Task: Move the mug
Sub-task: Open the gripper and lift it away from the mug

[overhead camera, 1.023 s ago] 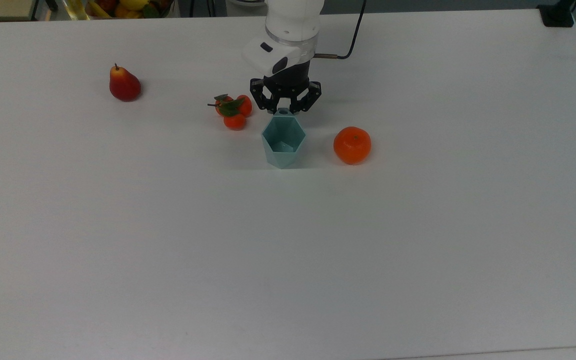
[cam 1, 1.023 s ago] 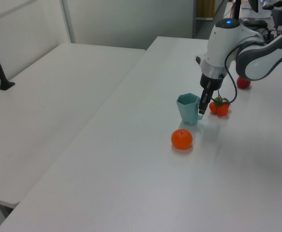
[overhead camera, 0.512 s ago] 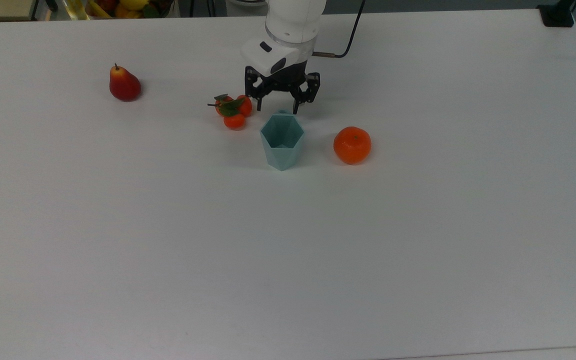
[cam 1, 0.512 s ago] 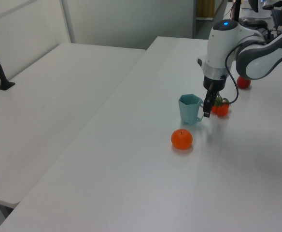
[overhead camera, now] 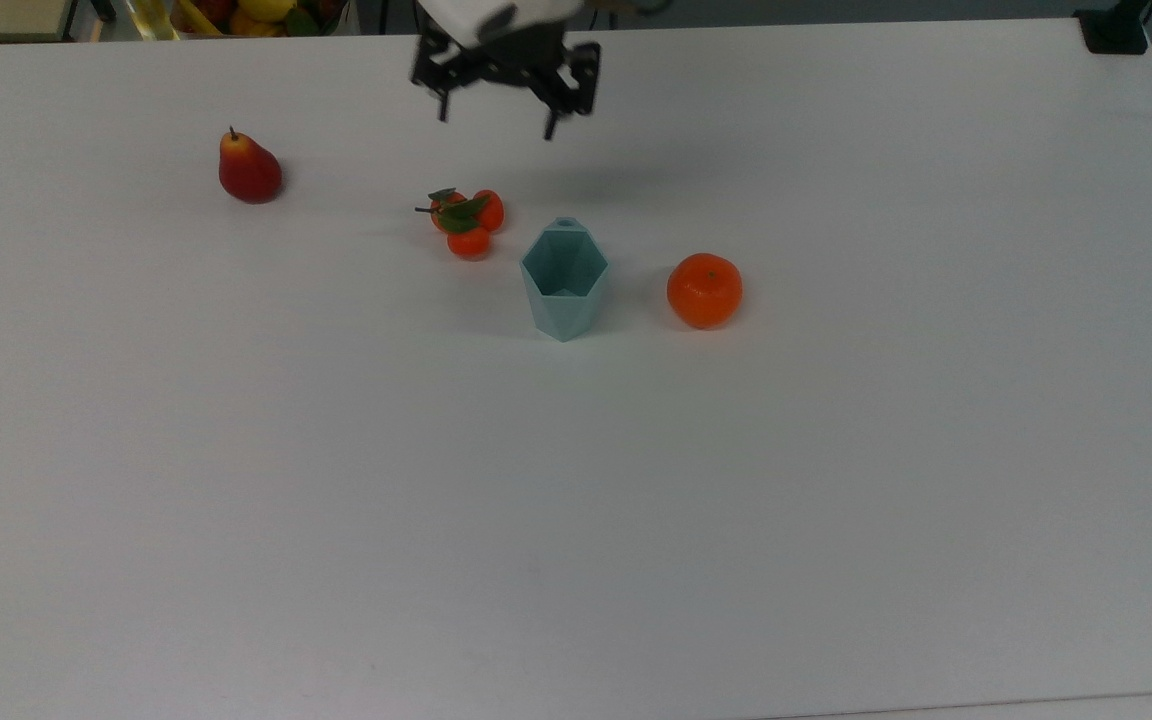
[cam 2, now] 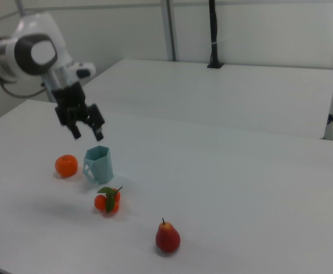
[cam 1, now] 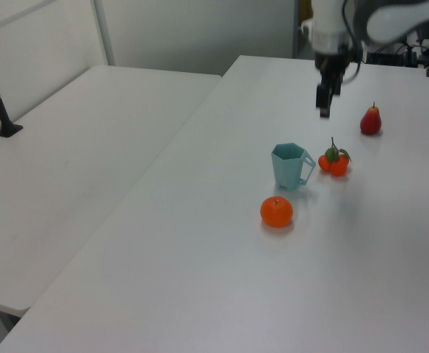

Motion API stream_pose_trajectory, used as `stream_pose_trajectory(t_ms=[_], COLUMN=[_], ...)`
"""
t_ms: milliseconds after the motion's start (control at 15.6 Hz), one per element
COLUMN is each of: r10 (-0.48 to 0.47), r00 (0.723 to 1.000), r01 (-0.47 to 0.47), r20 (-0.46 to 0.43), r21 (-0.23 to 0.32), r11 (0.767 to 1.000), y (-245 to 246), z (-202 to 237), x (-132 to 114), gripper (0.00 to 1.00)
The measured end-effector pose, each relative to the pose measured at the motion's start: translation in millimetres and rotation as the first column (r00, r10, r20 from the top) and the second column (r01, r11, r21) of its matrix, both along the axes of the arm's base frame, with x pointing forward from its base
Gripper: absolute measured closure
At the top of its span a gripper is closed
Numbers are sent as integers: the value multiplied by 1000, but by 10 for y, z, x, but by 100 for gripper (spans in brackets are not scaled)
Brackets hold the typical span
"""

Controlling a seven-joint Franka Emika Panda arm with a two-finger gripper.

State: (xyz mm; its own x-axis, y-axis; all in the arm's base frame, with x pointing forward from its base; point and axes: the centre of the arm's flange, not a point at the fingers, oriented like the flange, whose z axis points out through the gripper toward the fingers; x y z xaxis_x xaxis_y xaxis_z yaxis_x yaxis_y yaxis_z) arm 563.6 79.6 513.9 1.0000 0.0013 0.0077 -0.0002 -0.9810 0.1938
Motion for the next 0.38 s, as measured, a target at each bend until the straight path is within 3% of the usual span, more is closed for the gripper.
stream_pose_trajectory(t_ms=[192,384], r10=[-26,-49], r00=[1000,997], r01=[26,51], r20=[-4,-52], r21=[30,29], r11=[999,998], y=[-368,-452], z=[613,879], x=[22,-66], gripper=[0,0])
